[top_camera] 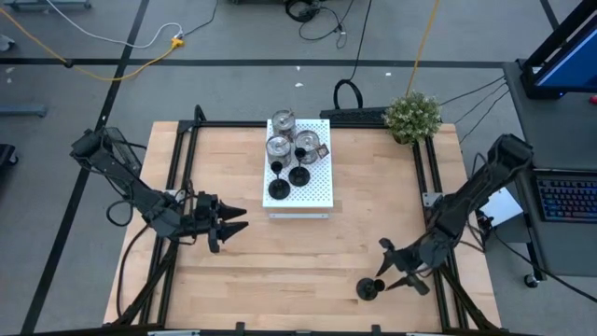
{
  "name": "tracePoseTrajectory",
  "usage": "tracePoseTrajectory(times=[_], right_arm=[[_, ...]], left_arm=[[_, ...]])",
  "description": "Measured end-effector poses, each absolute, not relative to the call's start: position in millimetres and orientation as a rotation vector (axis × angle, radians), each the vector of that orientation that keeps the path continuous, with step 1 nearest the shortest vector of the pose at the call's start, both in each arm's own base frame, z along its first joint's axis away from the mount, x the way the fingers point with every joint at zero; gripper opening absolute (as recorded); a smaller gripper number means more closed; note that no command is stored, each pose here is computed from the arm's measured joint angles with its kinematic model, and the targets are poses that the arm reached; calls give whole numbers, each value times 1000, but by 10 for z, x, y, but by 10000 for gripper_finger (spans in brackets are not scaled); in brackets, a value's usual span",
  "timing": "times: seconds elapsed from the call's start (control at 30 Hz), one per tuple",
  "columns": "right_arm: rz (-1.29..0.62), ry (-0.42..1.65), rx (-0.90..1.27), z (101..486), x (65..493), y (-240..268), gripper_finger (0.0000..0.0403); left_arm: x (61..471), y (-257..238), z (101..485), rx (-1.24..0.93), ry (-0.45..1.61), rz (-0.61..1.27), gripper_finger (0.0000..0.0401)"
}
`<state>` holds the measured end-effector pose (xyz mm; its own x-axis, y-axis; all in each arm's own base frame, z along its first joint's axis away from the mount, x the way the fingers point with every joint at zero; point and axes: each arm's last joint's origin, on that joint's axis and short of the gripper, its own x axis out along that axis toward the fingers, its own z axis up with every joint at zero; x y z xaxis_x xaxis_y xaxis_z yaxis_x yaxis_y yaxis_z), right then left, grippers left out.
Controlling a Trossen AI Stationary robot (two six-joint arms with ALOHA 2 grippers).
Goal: Pick & Place candle stick holders
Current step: Put the black candle holder on the shelf
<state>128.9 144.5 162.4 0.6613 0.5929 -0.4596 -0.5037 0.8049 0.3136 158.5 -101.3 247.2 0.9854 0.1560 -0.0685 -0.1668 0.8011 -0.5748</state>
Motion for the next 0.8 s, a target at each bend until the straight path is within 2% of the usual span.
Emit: tracePoseTrajectory(times=[0.47,0.8], right_arm=[[591,513,150,1448,1504,1549,205],[577,491,167,1445,1553,1538,187]], left_arm=[[1586,-1024,2467,-629,35,137,248],[1586,-1028,2467,-644,40,124,248]])
